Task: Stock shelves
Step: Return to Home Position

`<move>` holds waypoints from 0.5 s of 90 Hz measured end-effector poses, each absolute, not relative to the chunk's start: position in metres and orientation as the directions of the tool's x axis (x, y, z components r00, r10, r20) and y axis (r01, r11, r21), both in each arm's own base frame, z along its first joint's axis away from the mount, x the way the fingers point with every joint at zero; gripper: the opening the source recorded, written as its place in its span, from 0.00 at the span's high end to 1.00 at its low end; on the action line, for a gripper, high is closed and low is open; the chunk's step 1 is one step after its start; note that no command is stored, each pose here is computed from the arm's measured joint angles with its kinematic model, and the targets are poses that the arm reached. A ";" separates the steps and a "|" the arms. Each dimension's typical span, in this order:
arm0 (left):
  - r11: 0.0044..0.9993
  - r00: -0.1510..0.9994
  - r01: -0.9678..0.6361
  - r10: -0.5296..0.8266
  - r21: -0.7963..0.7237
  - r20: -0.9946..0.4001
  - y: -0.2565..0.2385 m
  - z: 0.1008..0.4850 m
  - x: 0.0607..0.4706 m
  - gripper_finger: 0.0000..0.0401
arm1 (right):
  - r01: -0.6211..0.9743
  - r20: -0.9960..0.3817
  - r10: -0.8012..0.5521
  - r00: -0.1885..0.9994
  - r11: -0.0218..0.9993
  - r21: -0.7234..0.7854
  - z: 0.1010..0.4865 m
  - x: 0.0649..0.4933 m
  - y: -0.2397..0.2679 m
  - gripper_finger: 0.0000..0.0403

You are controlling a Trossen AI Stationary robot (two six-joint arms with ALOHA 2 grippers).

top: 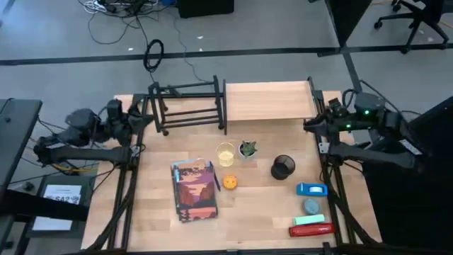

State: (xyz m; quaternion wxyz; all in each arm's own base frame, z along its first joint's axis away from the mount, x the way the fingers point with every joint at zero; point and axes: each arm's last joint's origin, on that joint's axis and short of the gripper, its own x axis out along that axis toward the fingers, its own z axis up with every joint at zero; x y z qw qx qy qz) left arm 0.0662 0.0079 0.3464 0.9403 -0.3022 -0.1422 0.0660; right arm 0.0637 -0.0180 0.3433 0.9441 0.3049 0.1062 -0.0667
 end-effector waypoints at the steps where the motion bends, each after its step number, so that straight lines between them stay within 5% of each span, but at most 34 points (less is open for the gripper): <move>1: 0.809 0.950 -0.035 0.209 -0.587 0.231 0.008 0.343 0.067 1.00 | 0.185 -0.233 -0.060 0.971 0.806 0.563 0.341 0.065 -0.018 0.74; 29: 0.797 0.929 0.037 0.195 -0.603 0.315 0.009 0.267 0.097 1.00 | -0.048 0.018 0.046 0.999 0.829 0.557 0.295 0.092 -0.030 0.80; 45: 0.810 0.900 0.006 0.251 -0.587 0.356 0.011 0.231 0.103 1.00 | -0.033 0.028 0.022 0.999 0.860 0.509 0.264 0.101 -0.036 0.81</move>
